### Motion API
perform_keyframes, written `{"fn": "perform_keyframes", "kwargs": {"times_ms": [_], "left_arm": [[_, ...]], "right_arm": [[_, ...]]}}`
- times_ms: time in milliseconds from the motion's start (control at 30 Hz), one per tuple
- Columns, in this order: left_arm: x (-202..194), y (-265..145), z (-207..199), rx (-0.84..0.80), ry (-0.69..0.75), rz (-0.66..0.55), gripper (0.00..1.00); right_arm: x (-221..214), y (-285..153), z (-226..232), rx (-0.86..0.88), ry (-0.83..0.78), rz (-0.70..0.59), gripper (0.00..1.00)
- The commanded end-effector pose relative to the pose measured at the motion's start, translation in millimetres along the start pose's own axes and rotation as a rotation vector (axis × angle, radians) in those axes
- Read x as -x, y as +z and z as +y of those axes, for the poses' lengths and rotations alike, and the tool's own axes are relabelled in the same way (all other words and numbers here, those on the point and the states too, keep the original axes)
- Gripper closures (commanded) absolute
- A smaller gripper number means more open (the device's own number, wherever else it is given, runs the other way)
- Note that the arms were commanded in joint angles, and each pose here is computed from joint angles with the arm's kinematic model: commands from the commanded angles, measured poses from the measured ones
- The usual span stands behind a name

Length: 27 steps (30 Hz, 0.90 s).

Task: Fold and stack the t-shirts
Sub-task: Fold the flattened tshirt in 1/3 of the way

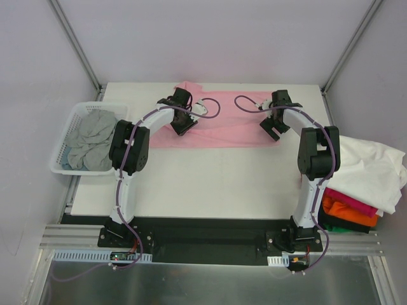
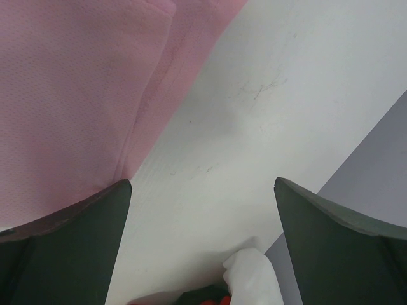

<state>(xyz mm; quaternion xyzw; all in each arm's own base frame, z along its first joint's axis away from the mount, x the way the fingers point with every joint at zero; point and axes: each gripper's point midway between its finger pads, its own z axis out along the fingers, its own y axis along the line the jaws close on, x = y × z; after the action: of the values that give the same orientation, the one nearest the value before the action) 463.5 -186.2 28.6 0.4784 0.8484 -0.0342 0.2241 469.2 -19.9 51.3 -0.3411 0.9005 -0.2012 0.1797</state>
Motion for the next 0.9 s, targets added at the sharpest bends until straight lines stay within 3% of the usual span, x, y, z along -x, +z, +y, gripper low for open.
{"fn": "perform_keyframes", "kwargs": {"times_ms": [0, 167, 267, 300, 867], "left_arm": [[26.8, -28.7, 5.7, 0.031, 0.016, -0.071, 0.68], [33.3, -39.4, 8.2, 0.047, 0.025, -0.092, 0.73], [38.3, -40.7, 13.0, 0.06, 0.031, -0.099, 0.87], [39.5, -40.4, 14.6, 0.064, 0.033, -0.1, 1.0], [55.6, -42.7, 44.5, 0.171, 0.083, -0.093, 1.0]], "right_arm": [[2.6, -10.6, -5.3, -0.005, 0.027, -0.026, 0.0], [5.4, -11.3, -4.9, -0.002, 0.026, -0.033, 0.0], [4.4, -10.2, -3.6, 0.001, 0.028, -0.028, 0.0], [3.6, -9.8, -2.7, 0.003, 0.025, -0.026, 0.0], [2.2, -4.4, 2.6, 0.015, 0.023, -0.019, 0.0]]}}
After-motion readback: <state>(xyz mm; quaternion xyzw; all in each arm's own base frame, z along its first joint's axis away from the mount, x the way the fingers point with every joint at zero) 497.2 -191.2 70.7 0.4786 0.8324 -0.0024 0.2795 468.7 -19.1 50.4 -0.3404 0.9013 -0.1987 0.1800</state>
